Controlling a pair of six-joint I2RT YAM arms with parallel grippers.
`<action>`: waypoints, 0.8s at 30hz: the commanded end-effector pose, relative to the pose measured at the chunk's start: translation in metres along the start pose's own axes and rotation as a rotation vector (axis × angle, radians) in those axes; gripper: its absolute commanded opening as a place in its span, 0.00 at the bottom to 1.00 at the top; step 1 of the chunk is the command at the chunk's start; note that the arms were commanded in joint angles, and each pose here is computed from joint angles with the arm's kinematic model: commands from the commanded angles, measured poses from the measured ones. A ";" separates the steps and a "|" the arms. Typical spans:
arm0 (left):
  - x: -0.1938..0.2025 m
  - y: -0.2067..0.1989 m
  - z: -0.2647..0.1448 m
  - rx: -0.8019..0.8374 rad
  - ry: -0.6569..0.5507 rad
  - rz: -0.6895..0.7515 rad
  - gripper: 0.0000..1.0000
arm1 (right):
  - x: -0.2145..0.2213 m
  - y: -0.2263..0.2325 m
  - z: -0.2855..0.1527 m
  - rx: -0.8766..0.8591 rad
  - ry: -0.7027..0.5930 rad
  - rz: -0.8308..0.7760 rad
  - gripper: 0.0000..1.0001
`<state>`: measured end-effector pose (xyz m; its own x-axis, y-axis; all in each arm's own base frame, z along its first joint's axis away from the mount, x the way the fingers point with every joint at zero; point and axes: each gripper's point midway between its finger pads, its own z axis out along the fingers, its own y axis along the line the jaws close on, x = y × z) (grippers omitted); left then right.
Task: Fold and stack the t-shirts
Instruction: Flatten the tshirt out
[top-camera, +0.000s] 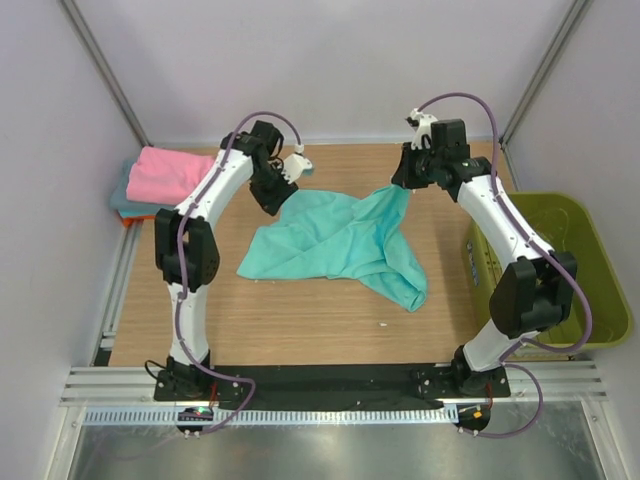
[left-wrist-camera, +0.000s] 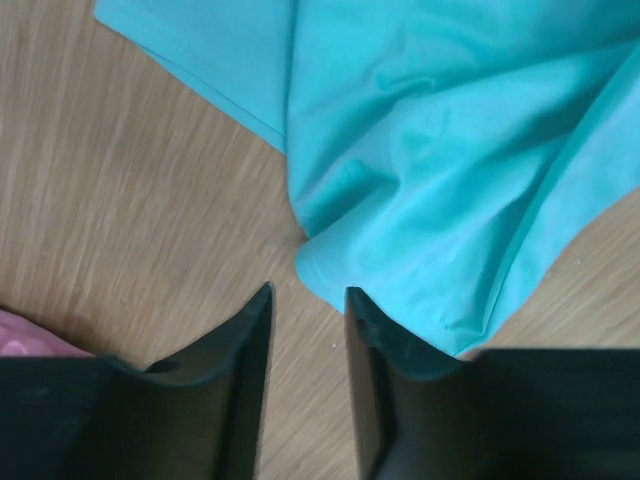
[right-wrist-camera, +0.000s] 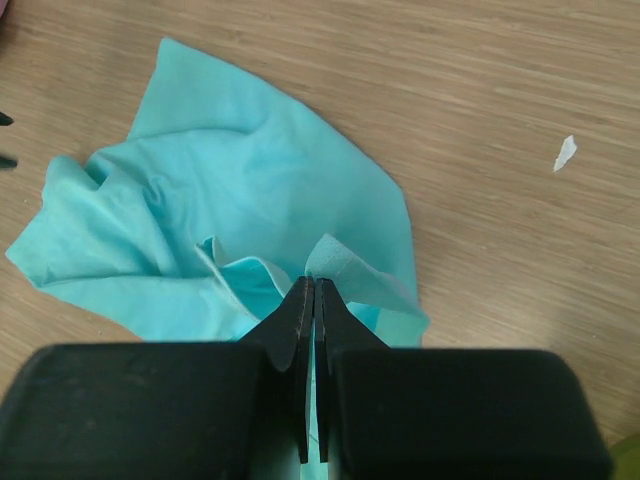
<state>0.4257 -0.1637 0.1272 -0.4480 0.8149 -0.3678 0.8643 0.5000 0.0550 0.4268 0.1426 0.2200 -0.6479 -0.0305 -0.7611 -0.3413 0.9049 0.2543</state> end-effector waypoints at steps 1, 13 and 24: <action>0.025 -0.003 -0.048 0.012 0.000 -0.092 0.48 | -0.038 -0.016 -0.003 0.029 -0.113 -0.019 0.01; 0.147 -0.033 -0.020 -0.043 -0.002 0.051 0.73 | -0.032 -0.033 0.011 0.063 -0.077 -0.007 0.01; 0.143 -0.047 0.007 0.096 -0.026 0.057 0.68 | -0.031 -0.041 0.019 0.094 -0.061 -0.016 0.01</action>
<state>0.3130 -0.0623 0.0659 -0.4344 0.8341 -0.3401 0.8879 0.4599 -0.0062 0.4613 0.1154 0.1966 -0.6633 -0.0139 -0.7482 -0.2723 0.9358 0.2241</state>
